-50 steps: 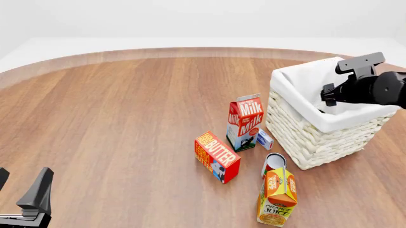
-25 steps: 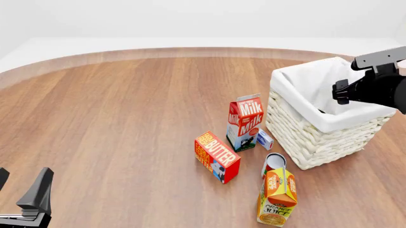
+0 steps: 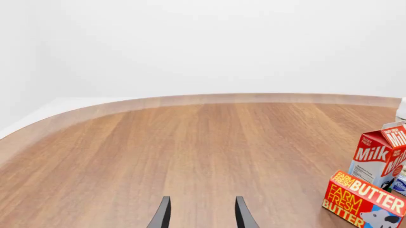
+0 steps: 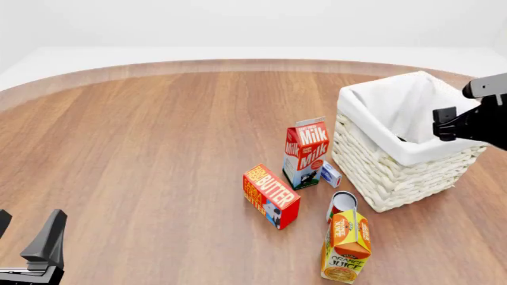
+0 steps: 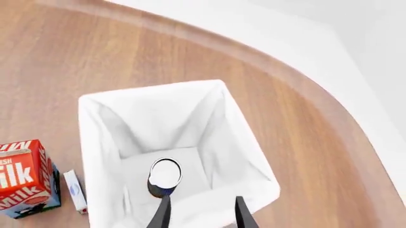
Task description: Pick up the alphabet soup, and put it in the basket.
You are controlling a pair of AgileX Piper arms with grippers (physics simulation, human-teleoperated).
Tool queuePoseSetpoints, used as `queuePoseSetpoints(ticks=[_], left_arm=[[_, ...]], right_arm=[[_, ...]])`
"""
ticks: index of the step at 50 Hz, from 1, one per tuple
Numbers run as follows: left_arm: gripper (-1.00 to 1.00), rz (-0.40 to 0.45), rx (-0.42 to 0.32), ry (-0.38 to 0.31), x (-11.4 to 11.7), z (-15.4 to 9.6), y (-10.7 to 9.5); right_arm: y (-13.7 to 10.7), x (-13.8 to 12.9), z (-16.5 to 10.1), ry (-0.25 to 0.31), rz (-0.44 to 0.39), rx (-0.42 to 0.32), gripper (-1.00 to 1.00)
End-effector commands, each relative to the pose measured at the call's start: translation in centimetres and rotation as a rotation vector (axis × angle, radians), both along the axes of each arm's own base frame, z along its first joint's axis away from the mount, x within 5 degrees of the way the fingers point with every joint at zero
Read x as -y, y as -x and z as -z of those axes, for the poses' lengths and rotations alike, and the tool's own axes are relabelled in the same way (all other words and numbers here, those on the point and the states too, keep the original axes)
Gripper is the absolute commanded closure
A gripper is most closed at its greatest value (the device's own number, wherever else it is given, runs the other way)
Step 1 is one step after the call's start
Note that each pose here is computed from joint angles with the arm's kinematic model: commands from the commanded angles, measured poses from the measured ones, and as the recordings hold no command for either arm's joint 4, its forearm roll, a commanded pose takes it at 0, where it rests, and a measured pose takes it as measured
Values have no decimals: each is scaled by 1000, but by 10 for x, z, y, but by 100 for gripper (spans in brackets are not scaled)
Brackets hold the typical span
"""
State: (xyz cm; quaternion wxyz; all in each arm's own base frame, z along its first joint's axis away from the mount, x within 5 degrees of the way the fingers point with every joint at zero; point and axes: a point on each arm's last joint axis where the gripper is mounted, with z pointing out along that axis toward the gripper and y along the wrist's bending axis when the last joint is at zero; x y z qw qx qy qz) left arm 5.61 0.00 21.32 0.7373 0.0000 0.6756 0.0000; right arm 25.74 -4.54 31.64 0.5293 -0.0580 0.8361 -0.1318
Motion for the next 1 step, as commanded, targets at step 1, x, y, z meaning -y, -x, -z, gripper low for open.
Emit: queuePoseSetpoints(ticks=[1], left_arm=[[-100, 0, 0, 0, 0, 0, 0]], right_arm=[[25, -2, -1, 7, 9, 37, -100]])
